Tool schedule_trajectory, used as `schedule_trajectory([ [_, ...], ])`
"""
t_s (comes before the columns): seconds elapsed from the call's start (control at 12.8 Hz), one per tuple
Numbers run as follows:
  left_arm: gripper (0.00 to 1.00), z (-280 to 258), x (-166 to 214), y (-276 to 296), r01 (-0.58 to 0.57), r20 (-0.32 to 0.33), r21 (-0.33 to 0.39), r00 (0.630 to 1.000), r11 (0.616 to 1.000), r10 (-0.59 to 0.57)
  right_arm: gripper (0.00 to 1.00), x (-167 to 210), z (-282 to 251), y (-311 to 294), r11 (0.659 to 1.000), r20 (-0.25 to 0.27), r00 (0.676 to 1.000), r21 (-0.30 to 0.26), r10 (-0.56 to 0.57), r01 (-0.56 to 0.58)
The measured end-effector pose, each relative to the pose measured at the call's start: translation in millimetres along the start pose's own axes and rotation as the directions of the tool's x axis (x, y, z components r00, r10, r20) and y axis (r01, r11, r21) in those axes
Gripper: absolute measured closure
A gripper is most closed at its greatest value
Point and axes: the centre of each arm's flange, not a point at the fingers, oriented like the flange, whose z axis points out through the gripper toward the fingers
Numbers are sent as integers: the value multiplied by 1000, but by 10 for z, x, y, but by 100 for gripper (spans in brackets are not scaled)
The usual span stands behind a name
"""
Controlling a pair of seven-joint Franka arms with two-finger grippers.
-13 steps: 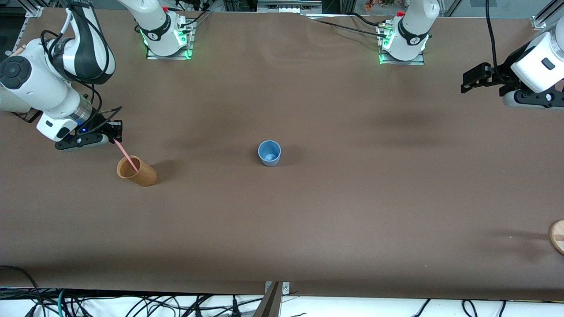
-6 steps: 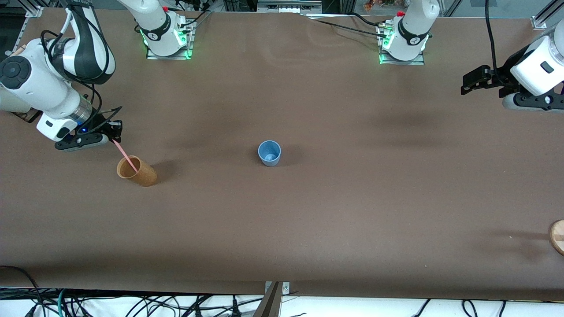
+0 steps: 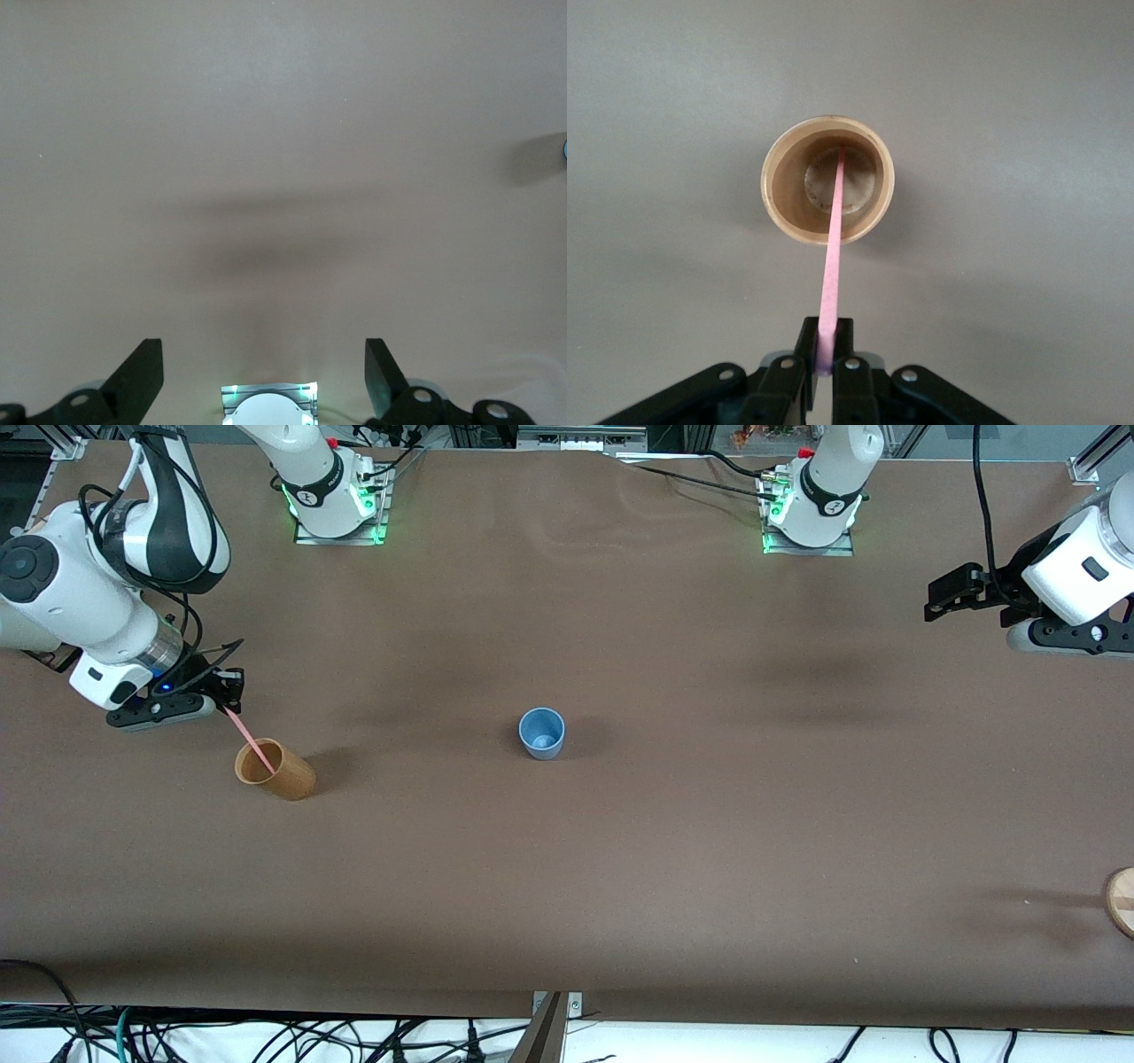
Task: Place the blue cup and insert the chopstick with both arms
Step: 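Pull the pink chopstick up out of the wooden cup with the right gripper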
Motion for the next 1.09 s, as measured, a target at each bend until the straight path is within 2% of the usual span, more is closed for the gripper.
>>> schedule_trajectory([
  [0.23, 0, 2, 10, 37, -7, -3, 1, 1000, 1000, 7, 91, 126, -279, -26, 1000, 18, 1000, 7, -11, 10],
  [0.55, 0, -4, 12, 19, -3, -5, 1, 1000, 1000, 3, 91, 304, -688, -131, 999, 18, 999, 9, -37, 37],
  [1.09, 0, -5, 15, 2, 0, -5, 0, 1000, 1000, 0, 91, 374, -1324, -246, 998, 104, 993, 36, -61, 58],
])
